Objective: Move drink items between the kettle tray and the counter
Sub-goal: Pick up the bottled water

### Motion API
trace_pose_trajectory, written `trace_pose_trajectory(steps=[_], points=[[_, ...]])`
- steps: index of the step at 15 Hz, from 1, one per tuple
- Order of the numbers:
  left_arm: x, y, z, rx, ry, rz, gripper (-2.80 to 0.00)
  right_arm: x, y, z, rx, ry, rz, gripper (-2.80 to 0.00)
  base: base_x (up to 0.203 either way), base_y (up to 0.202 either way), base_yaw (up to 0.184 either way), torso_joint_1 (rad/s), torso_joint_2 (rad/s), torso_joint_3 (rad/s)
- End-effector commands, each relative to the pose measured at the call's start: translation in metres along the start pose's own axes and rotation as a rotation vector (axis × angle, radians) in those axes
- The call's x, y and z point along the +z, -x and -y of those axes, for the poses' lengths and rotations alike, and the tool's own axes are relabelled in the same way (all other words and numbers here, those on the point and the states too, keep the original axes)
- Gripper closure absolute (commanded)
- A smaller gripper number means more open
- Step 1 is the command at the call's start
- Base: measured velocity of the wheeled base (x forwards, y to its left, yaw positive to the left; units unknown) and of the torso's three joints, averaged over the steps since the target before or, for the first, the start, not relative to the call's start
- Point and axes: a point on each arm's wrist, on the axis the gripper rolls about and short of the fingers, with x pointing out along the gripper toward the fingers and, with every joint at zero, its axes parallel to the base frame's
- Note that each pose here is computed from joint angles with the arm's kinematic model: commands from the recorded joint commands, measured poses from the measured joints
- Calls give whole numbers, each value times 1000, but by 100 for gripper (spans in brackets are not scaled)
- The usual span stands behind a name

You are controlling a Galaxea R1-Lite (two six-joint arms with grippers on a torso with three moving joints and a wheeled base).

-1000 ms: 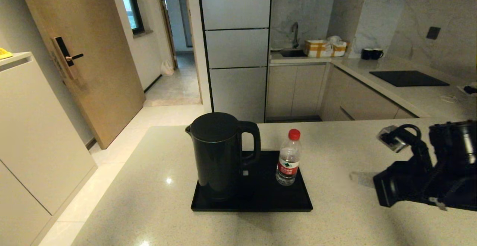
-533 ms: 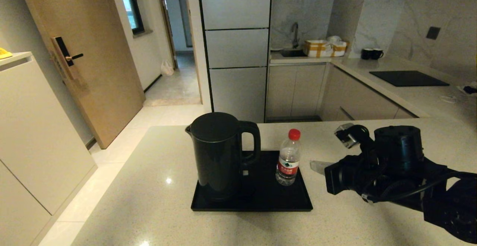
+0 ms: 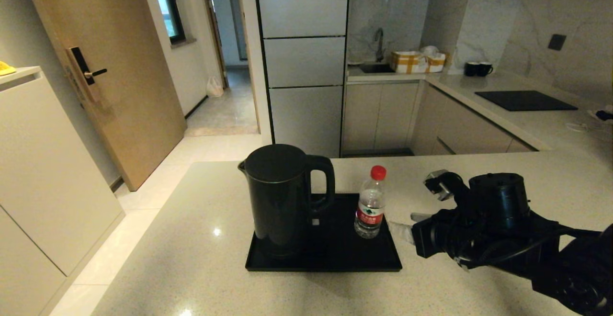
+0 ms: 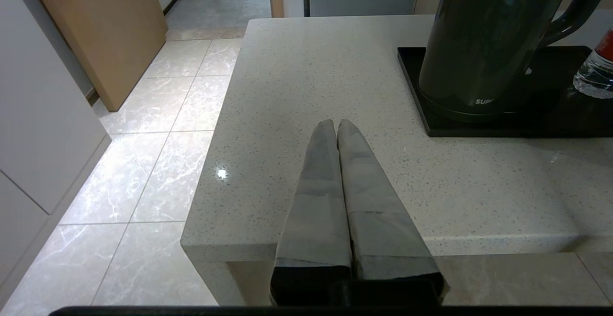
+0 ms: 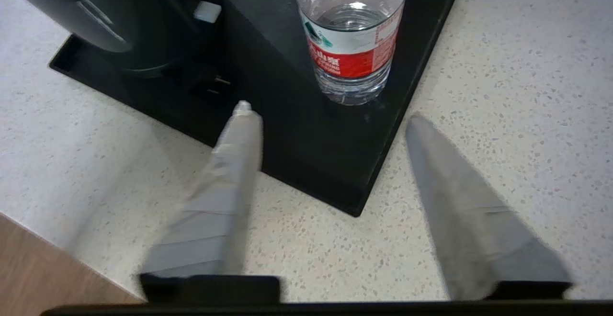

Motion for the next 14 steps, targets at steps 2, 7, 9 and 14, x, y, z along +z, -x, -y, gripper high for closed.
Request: trace_pose_trajectory(steps=[2, 7, 9, 14], points=[[0, 0, 0, 0, 0, 0, 0, -3, -31, 3, -2, -7, -5, -280, 0, 0, 0, 0, 0, 0], [0, 0, 0, 0, 0, 0, 0, 5, -62, 5, -46, -4, 42, -280, 0, 0, 0, 0, 0, 0], [0, 0, 0, 0, 0, 0, 0, 5, -74, 7, -83, -2, 45, -280, 0, 0, 0, 0, 0, 0], [0, 0, 0, 0, 0, 0, 0, 9, -92, 7, -95, 4, 59, -280, 0, 0, 0, 0, 0, 0]])
